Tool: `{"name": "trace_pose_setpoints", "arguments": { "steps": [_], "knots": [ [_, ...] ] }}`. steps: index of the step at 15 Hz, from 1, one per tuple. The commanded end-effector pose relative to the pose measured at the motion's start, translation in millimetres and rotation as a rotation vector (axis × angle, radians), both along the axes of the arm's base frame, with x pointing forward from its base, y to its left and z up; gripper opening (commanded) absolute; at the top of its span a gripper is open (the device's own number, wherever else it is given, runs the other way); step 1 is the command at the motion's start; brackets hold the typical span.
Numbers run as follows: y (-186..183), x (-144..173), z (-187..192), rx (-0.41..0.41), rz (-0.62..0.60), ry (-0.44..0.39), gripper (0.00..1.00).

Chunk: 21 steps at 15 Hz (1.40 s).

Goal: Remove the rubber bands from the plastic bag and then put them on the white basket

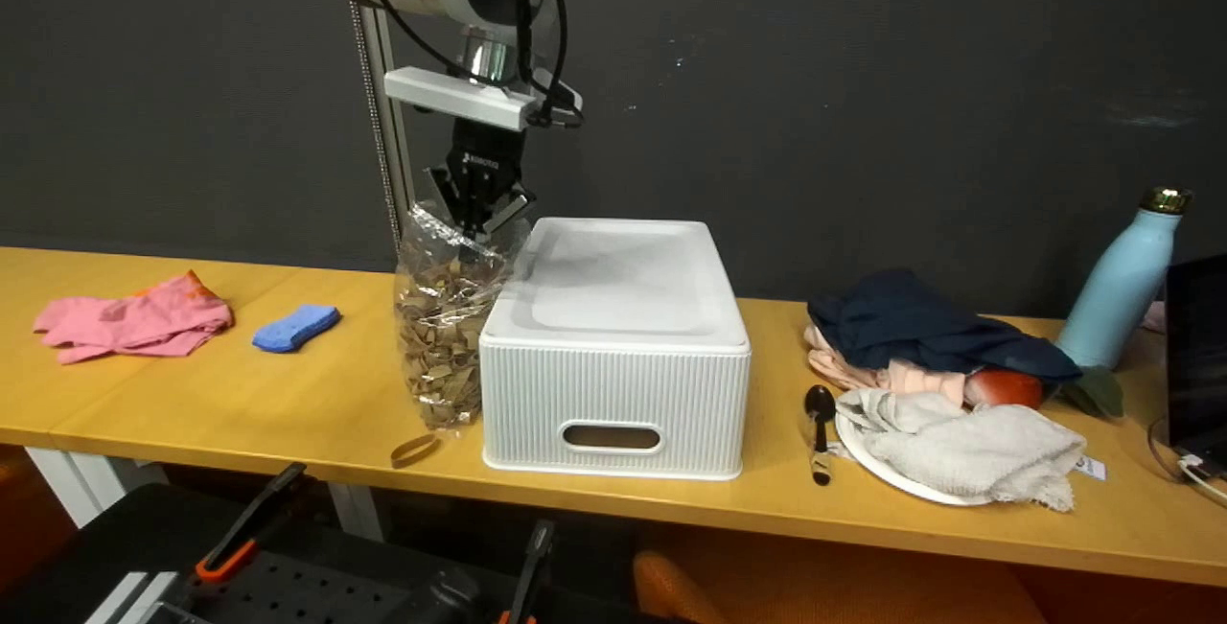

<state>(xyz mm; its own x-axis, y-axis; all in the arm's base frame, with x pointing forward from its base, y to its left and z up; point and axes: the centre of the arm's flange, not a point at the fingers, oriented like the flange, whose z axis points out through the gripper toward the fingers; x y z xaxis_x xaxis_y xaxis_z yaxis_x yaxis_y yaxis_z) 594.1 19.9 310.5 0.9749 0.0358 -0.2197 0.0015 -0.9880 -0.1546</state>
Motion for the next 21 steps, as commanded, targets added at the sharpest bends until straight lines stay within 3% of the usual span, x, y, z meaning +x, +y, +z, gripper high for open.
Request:
{"name": "trace_pose_setpoints", "arguments": {
  "steps": [1, 8, 14, 21],
  "knots": [
    [-1, -1, 35, -0.051, -0.005, -0.010, 0.00],
    [-17, -14, 83, -0.104, -0.028, -0.075, 0.00],
    [-60, -33, 120, -0.141, -0.090, -0.124, 0.00],
    [-131, -18, 104, -0.148, -0.200, -0.113, 0.00]
  ]
}}
